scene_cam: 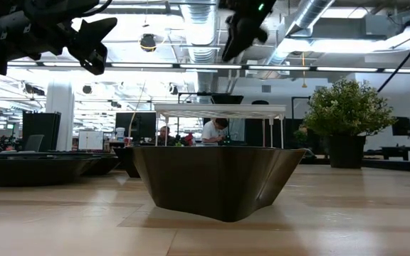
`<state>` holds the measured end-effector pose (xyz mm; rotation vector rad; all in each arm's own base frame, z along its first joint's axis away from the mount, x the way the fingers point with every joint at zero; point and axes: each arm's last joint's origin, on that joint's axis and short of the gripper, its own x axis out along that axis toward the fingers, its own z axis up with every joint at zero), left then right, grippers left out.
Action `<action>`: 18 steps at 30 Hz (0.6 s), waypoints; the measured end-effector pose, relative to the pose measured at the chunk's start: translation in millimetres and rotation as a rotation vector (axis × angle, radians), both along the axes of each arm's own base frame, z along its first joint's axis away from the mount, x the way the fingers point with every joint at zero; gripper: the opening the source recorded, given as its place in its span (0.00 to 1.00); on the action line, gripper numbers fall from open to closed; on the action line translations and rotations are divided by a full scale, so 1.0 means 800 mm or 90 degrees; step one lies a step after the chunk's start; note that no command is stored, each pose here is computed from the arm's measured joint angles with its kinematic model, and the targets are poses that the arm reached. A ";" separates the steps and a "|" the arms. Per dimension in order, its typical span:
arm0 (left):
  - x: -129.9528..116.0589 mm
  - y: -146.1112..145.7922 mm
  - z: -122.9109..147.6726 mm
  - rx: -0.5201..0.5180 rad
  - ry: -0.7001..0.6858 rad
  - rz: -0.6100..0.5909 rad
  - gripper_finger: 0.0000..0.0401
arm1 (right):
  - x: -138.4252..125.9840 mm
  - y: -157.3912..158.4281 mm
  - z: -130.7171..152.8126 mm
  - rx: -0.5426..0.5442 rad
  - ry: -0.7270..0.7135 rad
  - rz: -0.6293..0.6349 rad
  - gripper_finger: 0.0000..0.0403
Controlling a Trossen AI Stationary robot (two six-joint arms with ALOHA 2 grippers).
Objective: Pick & Place Mini shaped plates
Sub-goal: Stack the distorted square plate on top of the distorted square plate on the shelf
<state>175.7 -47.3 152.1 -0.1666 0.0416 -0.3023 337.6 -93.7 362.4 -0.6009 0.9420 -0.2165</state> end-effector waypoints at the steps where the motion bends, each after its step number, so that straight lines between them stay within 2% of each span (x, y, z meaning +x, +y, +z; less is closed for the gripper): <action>1: 0.000 0.000 0.000 0.000 0.000 0.000 0.41 | -0.007 0.008 0.006 0.027 -0.008 0.011 0.31; 6: 0.000 0.000 0.000 0.000 -0.001 0.000 0.41 | -0.035 0.056 0.023 0.215 -0.016 0.081 0.30; 9: 0.000 0.000 0.000 0.000 -0.002 0.000 0.41 | -0.036 0.091 0.012 0.300 0.036 0.117 0.30; 12: 0.000 0.000 0.000 -0.001 -0.002 0.000 0.41 | -0.031 0.132 -0.014 0.378 0.102 0.174 0.30; 15: 0.000 0.000 0.000 -0.001 -0.002 0.000 0.41 | -0.023 0.176 -0.049 0.411 0.163 0.242 0.30; 18: 0.000 0.000 0.000 -0.001 -0.002 0.000 0.41 | -0.019 0.217 -0.082 0.380 0.199 0.287 0.30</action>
